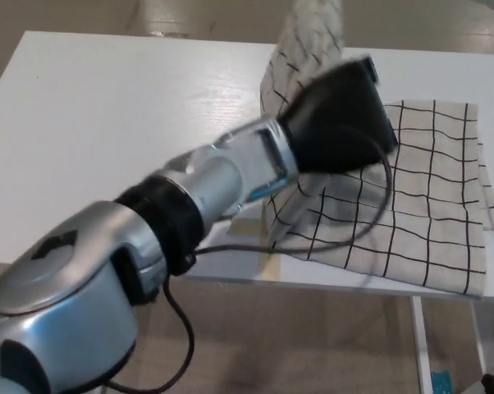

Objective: Use the left hand to fold a white towel with checkered patterns in half.

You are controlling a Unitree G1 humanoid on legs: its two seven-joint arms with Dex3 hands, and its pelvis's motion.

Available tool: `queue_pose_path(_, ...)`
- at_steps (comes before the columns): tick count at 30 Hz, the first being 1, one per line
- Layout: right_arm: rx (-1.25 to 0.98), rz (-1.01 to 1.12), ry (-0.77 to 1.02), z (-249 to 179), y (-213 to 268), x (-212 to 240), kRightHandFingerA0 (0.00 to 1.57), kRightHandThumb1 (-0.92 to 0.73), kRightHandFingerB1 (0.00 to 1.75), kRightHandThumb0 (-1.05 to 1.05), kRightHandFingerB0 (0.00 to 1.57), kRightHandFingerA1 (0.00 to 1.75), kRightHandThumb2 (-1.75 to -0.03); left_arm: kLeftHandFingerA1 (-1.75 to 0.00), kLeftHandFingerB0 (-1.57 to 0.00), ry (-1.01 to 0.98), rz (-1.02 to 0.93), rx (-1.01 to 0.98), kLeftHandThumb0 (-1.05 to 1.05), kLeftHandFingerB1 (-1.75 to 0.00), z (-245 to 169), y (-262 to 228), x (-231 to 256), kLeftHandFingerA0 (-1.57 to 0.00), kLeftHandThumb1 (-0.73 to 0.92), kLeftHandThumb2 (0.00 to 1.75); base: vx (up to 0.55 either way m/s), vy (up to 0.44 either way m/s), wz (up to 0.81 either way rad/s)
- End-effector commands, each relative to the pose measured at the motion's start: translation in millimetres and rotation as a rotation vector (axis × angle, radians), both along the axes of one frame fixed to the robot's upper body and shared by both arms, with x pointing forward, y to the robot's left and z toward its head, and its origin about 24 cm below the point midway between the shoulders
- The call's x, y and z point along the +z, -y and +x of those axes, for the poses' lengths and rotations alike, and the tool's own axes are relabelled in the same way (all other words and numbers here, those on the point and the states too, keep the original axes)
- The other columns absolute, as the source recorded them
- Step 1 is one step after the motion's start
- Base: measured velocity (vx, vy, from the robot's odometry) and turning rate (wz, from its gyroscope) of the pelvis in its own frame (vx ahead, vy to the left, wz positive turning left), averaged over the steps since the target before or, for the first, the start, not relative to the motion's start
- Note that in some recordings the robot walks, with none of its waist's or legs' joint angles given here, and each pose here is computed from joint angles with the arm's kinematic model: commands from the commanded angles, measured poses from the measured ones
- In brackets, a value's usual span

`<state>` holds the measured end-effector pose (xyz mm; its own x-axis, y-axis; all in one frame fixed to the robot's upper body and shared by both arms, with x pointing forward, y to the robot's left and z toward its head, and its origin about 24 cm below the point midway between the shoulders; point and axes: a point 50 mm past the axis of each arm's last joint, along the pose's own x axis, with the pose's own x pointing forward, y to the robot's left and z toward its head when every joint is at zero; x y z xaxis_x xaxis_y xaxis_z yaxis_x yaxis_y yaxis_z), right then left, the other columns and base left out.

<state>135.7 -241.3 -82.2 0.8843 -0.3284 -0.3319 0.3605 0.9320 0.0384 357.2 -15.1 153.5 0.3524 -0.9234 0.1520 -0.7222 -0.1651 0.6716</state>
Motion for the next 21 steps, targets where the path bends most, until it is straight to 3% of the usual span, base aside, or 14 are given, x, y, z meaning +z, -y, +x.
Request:
queue_pose_path(1, -0.006, 0.008, -0.001, -3, 2, 1, 0.50, -0.61, 0.56, -0.39, 0.59, 0.76, -0.58, -0.98, -1.03, 0.075, 0.044, -0.091, -0.29, -0.58, -5, 18, 16, -1.12, 0.48, 0.55, 0.00, 0.000, 0.00)
queue_pose_path(2, -0.007, 0.008, 0.000, -2, 2, 1, 0.50, -0.61, 0.56, -0.39, 0.59, 0.76, -0.58, -0.98, -1.03, 0.083, 0.037, -0.090, -0.29, -0.58, -4, 20, 19, -1.12, 0.48, 0.55, 0.00, 0.000, 0.00)
queue_pose_path(4, -0.007, 0.009, 0.004, -1, 3, 1, 0.49, -0.61, 0.58, -0.39, 0.58, 0.75, -0.58, -1.15, -1.05, 0.117, 0.018, -0.100, -0.29, -0.61, -4, 26, 31, -1.06, 0.48, 0.54, 0.00, 0.000, 0.00)
queue_pose_path(5, -0.005, 0.009, 0.009, 1, 4, 2, 0.49, -0.61, 0.58, -0.39, 0.58, 0.75, -0.58, -1.40, -1.06, 0.149, -0.005, -0.117, -0.38, -0.83, -5, 33, 40, -1.03, 0.41, 0.66, 0.00, 0.000, 0.00)
queue_pose_path(6, -0.004, 0.010, 0.010, 1, 4, 3, 0.49, -0.61, 0.58, -0.39, 0.58, 0.75, -0.58, -1.40, -1.06, 0.154, -0.010, -0.121, -0.38, -0.83, -5, 34, 42, -1.03, 0.41, 0.66, 0.00, 0.000, 0.00)
queue_pose_path(7, -0.002, 0.016, 0.011, 2, 4, 3, 0.48, -0.61, 0.58, -0.39, 0.58, 0.74, -0.59, -1.57, -1.05, 0.150, -0.022, -0.135, -0.29, -0.93, -6, 37, 43, -0.92, 0.48, 0.57, 0.00, 0.000, 0.00)
queue_pose_path(10, 0.000, 0.024, 0.015, 3, 3, 3, 0.48, -0.61, 0.58, -0.39, 0.58, 0.74, -0.58, -1.60, -1.06, 0.137, -0.032, -0.151, -0.29, -0.93, -8, 41, 43, -0.91, 0.48, 0.57, 0.00, 0.000, 0.00)
queue_pose_path(11, 0.003, 0.026, 0.017, 4, 3, 3, 0.48, -0.62, 0.59, -0.40, 0.58, 0.74, -0.58, -1.45, -1.06, 0.111, -0.022, -0.161, -0.31, -0.63, -12, 46, 36, -0.98, 0.50, 0.55, 0.00, 0.000, 0.00)
queue_pose_path(17, 0.012, 0.022, 0.016, 4, 2, 3, 0.48, -0.62, 0.58, -0.41, 0.58, 0.74, -0.59, -1.43, -1.04, 0.023, 0.018, -0.197, -0.32, -0.62, -22, 57, 14, -0.99, 0.50, 0.55, 0.00, 0.000, 0.00)
queue_pose_path(18, 0.024, 0.012, 0.005, 0, 2, 2, 0.47, -0.62, 0.59, -0.43, 0.57, 0.75, -0.59, -0.87, -1.01, -0.105, 0.138, -0.202, -0.39, -0.57, -35, 65, -12, -1.07, 0.50, 0.56, 0.00, 0.000, 0.00)
queue_pose_path(21, 0.031, 0.020, 0.007, 1, 0, 2, 0.48, -0.62, 0.58, -0.43, 0.58, 0.74, -0.59, -0.75, -0.98, -0.235, 0.236, -0.184, -0.39, -0.56, -46, 70, -36, -1.04, 0.48, 0.55, 0.00, 0.000, 0.00)
